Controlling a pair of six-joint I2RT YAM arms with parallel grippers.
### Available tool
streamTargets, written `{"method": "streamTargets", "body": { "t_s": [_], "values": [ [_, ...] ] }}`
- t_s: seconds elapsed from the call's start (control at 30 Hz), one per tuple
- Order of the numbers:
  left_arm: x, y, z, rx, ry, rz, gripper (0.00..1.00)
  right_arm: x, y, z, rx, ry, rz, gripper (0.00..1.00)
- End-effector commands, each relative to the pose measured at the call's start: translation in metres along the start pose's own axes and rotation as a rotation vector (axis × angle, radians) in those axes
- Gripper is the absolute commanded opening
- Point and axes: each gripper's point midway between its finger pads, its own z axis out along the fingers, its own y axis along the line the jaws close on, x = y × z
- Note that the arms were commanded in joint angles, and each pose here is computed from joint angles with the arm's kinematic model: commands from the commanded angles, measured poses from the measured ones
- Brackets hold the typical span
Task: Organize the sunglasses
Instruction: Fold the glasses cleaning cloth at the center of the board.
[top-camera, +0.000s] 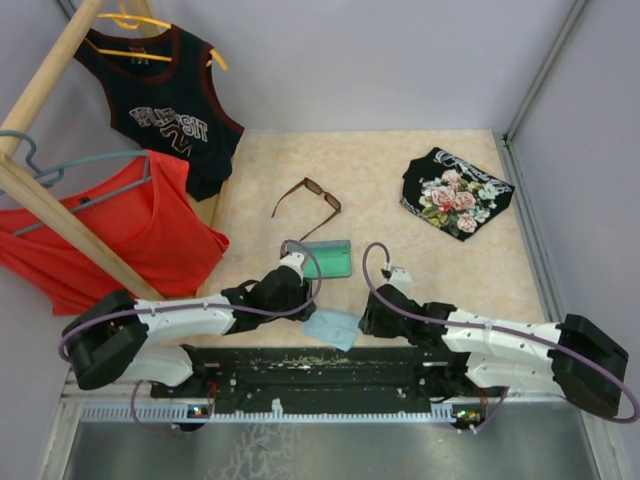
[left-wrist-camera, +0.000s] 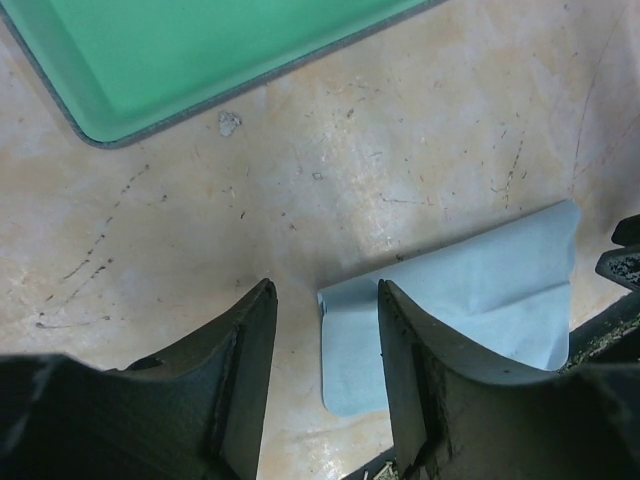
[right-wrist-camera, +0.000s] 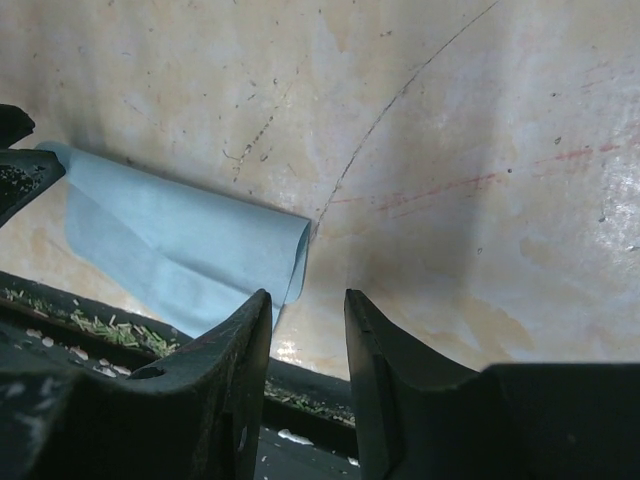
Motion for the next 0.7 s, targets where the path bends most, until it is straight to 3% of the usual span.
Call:
{"method": "streamTargets", "body": {
  "t_s": [0.0, 0.4, 0.67],
  "values": [
    [-0.005, -0.015, 0.003, 0.067, 0.007, 0.013, 0.5, -0.01, 0.019, 0.0, -0.042, -0.024, 0.033, 0.36],
    [-0.007, -0.015, 0.01, 0.063, 0.0, 0.024, 0.39, -0.01, 0.015, 0.005, -0.035, -0.019, 0.047, 0.32],
    [-0.003, -0.014, 0.009, 0.069, 0.01, 0.013, 0.15, -0.017, 0.012, 0.011, -0.04, -0.043, 0.065, 0.19]
  ]
}}
